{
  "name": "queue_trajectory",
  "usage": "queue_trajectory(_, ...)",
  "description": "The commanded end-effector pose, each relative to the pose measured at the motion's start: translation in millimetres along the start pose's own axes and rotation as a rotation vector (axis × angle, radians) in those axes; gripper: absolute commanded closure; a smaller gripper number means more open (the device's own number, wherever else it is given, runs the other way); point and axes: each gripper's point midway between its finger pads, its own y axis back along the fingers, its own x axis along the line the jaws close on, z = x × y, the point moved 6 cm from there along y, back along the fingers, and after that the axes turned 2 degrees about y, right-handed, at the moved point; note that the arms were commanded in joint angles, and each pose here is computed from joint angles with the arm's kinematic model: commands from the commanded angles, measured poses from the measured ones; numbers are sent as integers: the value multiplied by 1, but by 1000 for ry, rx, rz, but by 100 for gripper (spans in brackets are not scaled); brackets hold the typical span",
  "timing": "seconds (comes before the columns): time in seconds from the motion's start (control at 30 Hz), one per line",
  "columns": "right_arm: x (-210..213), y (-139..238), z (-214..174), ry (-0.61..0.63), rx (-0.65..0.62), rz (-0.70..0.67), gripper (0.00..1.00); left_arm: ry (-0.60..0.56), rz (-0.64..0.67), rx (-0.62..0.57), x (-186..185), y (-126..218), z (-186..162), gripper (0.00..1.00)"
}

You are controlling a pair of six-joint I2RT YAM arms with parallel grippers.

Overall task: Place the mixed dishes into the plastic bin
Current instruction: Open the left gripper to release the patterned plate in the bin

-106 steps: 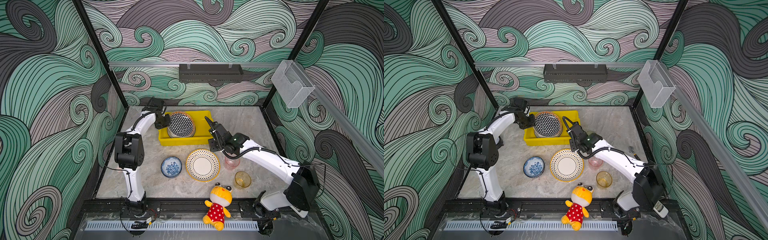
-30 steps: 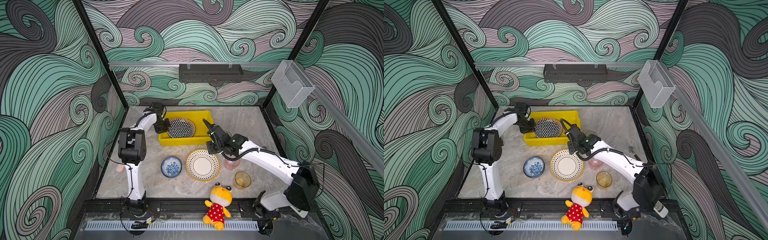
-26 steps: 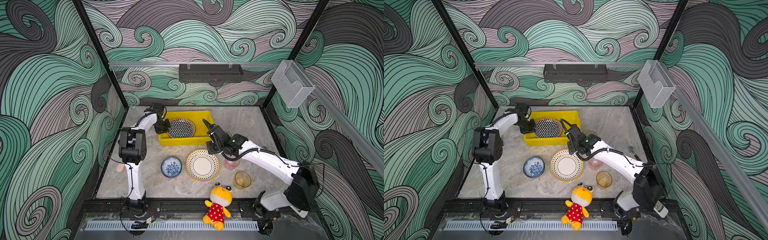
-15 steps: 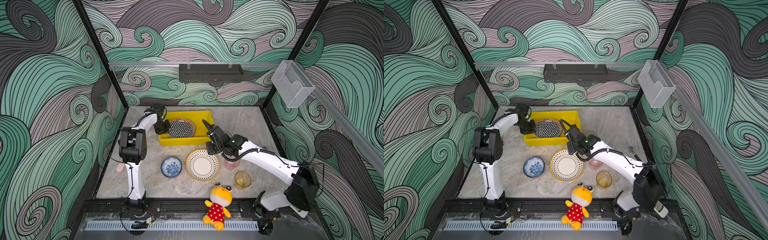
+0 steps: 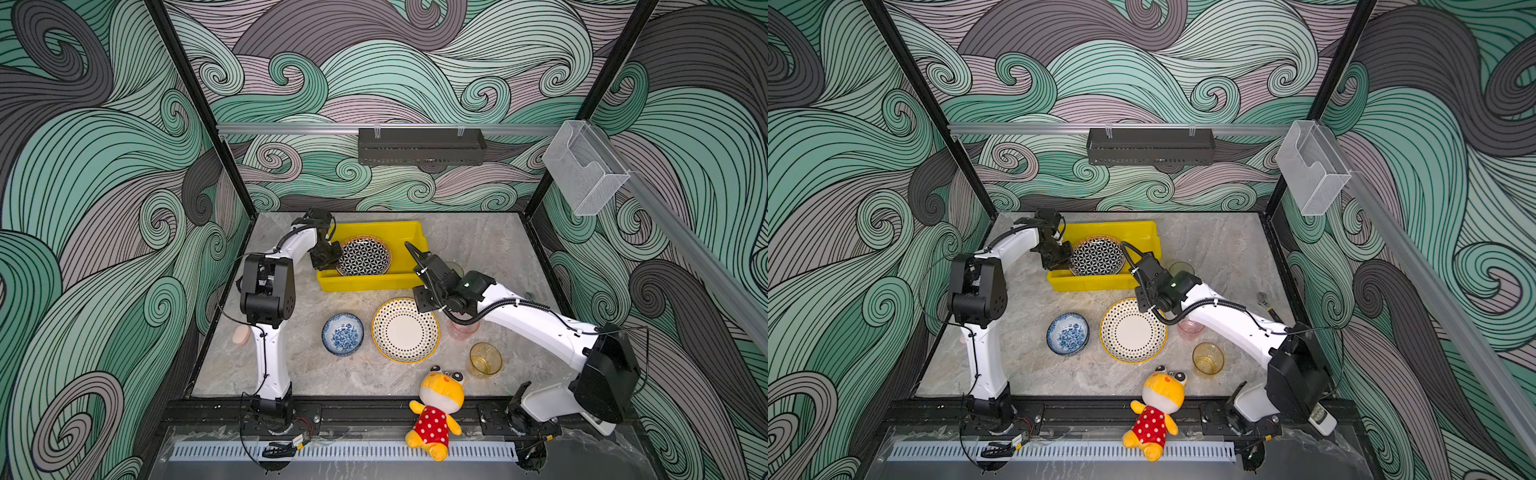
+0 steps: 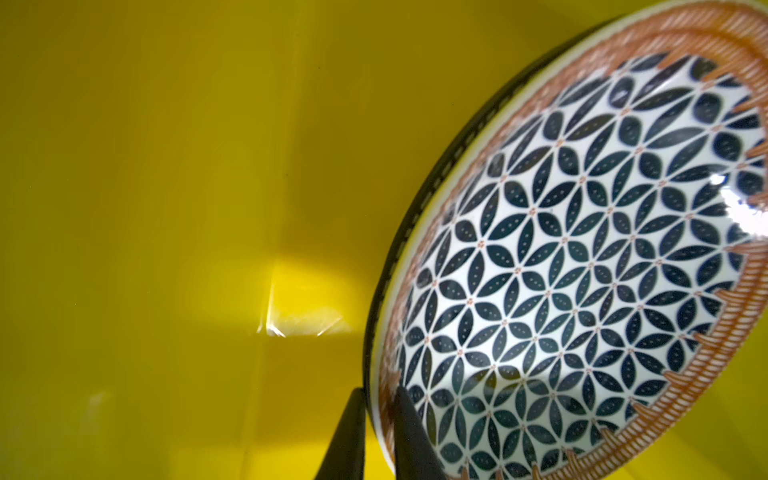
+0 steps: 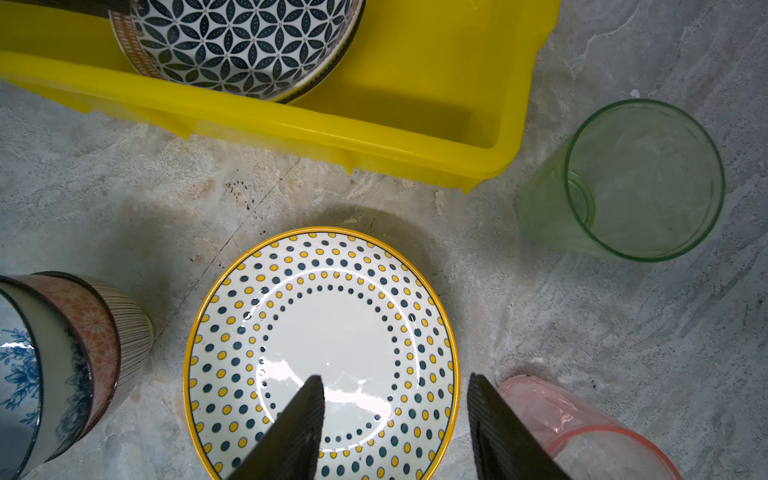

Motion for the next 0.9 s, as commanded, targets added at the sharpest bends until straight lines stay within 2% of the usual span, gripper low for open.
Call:
queue_trajectory(0.0,-1,4,-5,-18,1,-7,43,4,22,31,-1,-5,-4,83)
queue_trajectory(0.37,-3,4,-8,-20,10,-11,43,-15,5,13,-8,7,-3,82)
queue_trajectory(0.87,-5,-1,-14,-31,46,-31,43,-71,-23,-34,-17,45,-8,82)
